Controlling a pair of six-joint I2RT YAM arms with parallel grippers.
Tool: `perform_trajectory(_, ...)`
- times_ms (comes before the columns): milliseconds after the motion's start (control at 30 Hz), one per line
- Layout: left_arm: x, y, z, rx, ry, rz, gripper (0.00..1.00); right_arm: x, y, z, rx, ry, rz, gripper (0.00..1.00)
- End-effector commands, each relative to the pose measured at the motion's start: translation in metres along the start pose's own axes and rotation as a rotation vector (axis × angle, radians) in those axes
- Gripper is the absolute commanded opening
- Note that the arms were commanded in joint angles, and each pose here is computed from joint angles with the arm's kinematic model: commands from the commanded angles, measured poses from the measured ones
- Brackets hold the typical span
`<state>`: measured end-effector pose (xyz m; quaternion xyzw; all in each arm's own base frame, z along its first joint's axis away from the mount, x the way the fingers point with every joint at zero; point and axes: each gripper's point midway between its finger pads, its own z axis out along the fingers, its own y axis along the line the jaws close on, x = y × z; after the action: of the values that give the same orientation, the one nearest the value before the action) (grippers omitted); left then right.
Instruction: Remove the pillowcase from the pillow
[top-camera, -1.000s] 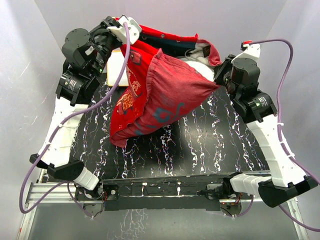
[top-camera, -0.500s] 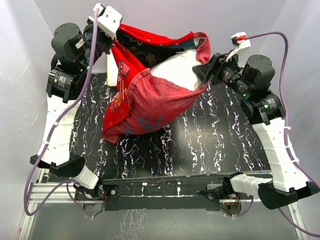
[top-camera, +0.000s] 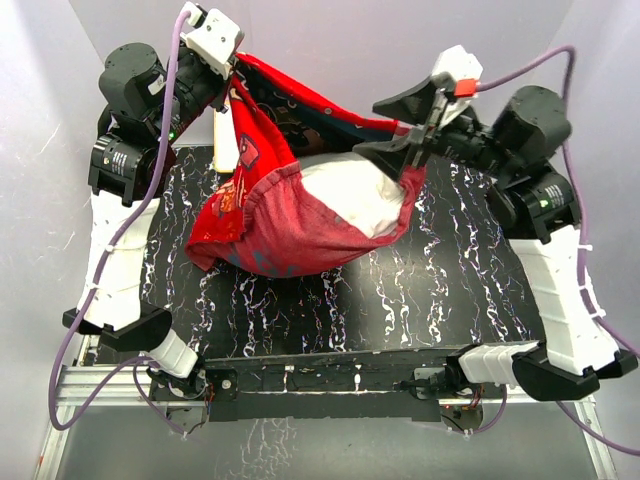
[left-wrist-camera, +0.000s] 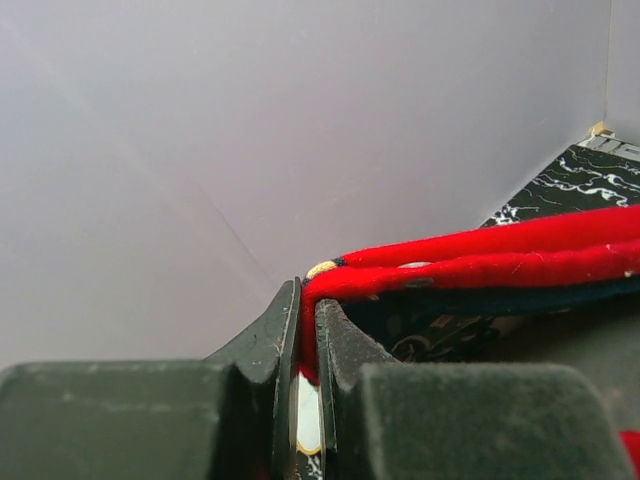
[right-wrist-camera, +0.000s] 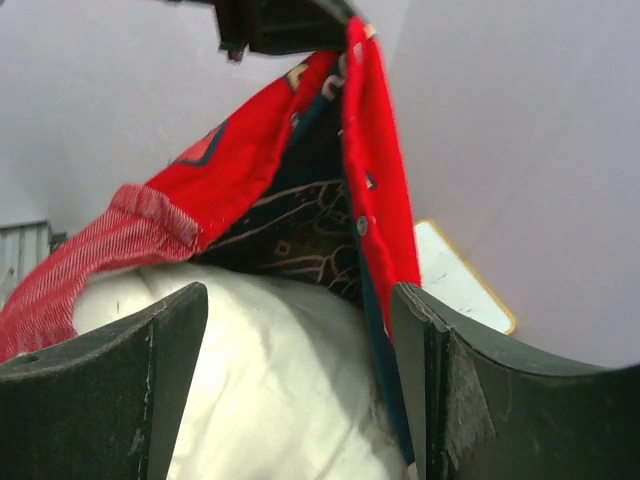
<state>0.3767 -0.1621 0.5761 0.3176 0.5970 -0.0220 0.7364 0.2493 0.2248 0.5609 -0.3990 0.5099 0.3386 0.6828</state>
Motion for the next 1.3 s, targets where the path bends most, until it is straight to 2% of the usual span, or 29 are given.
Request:
perform_trajectory(0, -0.033, 0.027, -0.017, -0.101, -0.086, 0.04, 0.0, 0.049, 0.018, 0.02, -0.087, 0.146, -0.04, 0.75)
perform_trajectory(200, -0.036, 0.026, -0.019, -0.091, -0.094, 0.046, 0.0, 0.112, 0.102, 0.054, -0.228, 0.343, -0.112, 0.76)
perform_trajectory(467, -0.048, 0.027, -0.03, -0.086, -0.125, 0.055, 0.0, 0.156, 0.113, 0.062, -0.221, 0.529, -0.229, 0.83)
perform_trajectory(633, -0.061, 0.03, -0.043, -0.092, -0.157, 0.061, 0.0, 0.171, 0.116, 0.062, -0.237, 0.579, -0.287, 0.86)
perform_trajectory(767, -0.066, 0.033, -0.051, -0.105, -0.165, 0.077, 0.0, 0.177, 0.125, 0.049, -0.266, 0.572, -0.314, 0.98)
perform_trajectory(967, -0.07, 0.031, -0.054, -0.094, -0.181, 0.072, 0.0, 0.187, 0.108, 0.037, -0.179, 0.6, -0.411, 0.98)
perform_trajectory(1067, -0.071, 0.029, -0.053, -0.084, -0.186, 0.042, 0.0, 0.204, 0.121, 0.052, -0.249, 0.585, -0.418, 0.99)
perform_trajectory(1100, -0.07, 0.027, -0.051, -0.077, -0.187, 0.029, 0.0, 0.21, 0.128, 0.061, -0.279, 0.576, -0.411, 0.94)
perform_trajectory(1133, -0.071, 0.025, -0.051, -0.07, -0.189, 0.017, 0.0, 0.22, 0.135, 0.072, -0.3, 0.581, -0.404, 0.83)
perform_trajectory(1167, -0.071, 0.024, -0.051, -0.063, -0.19, 0.001, 0.0, 0.221, 0.136, 0.083, -0.291, 0.564, -0.398, 0.68)
perform_trajectory(1267, -0.07, 0.017, -0.054, -0.032, -0.187, -0.039, 0.0, 0.189, 0.138, 0.113, -0.244, 0.423, -0.32, 0.12)
